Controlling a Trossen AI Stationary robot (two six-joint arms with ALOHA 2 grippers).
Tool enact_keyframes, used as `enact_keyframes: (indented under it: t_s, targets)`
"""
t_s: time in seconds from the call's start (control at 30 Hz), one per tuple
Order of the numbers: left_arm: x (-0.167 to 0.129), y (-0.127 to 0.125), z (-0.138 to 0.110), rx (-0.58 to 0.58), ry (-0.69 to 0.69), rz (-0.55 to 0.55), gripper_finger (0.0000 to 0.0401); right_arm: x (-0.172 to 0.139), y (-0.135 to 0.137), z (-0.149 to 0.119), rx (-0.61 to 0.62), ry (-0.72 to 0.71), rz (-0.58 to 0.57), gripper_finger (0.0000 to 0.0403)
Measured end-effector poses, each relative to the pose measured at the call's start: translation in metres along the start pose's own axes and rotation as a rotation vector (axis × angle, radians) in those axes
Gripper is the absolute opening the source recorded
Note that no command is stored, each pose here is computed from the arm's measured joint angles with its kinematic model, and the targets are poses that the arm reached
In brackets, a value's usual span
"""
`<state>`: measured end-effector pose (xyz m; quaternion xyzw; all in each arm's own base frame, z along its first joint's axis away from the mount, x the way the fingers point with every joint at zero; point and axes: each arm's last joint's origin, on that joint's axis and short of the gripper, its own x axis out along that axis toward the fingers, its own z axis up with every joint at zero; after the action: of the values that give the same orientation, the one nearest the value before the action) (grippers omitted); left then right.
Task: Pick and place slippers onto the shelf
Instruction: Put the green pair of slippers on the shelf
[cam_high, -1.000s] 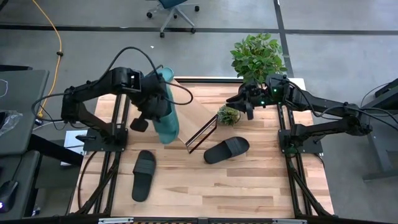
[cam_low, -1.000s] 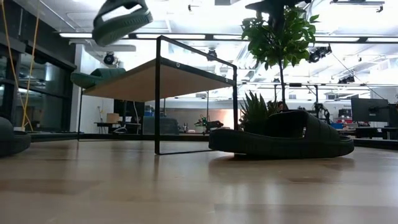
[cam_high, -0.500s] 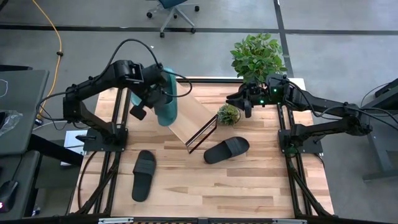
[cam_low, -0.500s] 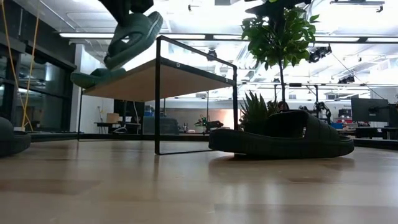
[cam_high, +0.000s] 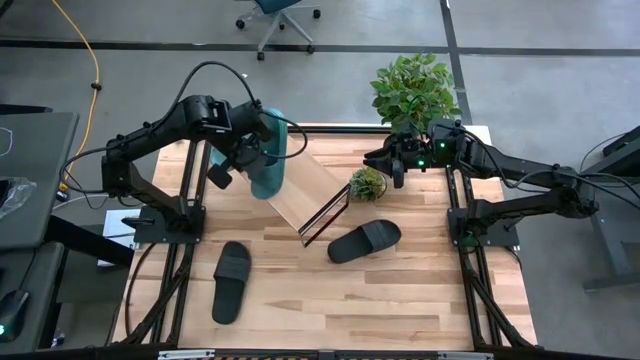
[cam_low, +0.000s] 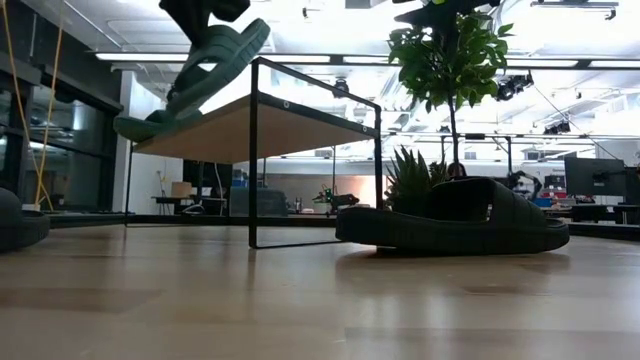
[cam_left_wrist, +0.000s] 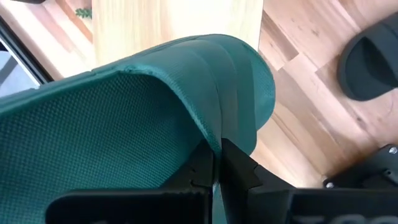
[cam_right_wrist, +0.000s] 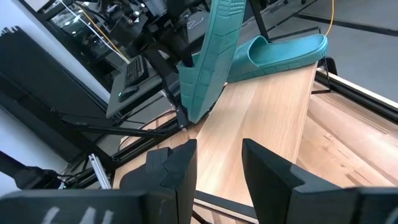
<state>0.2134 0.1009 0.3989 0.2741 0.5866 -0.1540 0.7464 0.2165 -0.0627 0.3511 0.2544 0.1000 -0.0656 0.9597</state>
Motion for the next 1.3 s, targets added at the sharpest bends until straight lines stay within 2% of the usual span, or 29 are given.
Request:
enact_keyframes:
  t_s: [0.2, 0.6, 0.83, 1.07, 1.3]
  targets:
    - [0.000, 0.000, -0.001, 0.032, 0.021, 0.012, 0.0000, 0.000, 0.000, 0.000, 0.000, -0.005, -0.010, 0.0119]
    - [0.002, -0.002, 0.001, -0.009, -0.037, -0.032, 0.0000, 0.000, 0.000, 0.000, 0.013, -0.006, -0.013, 0.0119]
    - [0.012, -0.015, -0.007, -0.015, -0.012, -0.075, 0.0000, 0.000, 0.000, 0.000, 0.016, -0.007, -0.015, 0.0119]
    - [0.008, -0.030, -0.015, -0.022, -0.031, -0.071, 0.0000, 0.000, -0.001, 0.001, 0.011, -0.024, -0.049, 0.0119]
    - [0.013, -0.034, -0.017, 0.003, -0.015, -0.085, 0.0000, 0.000, -0.002, 0.001, 0.008, -0.029, -0.058, 0.0119]
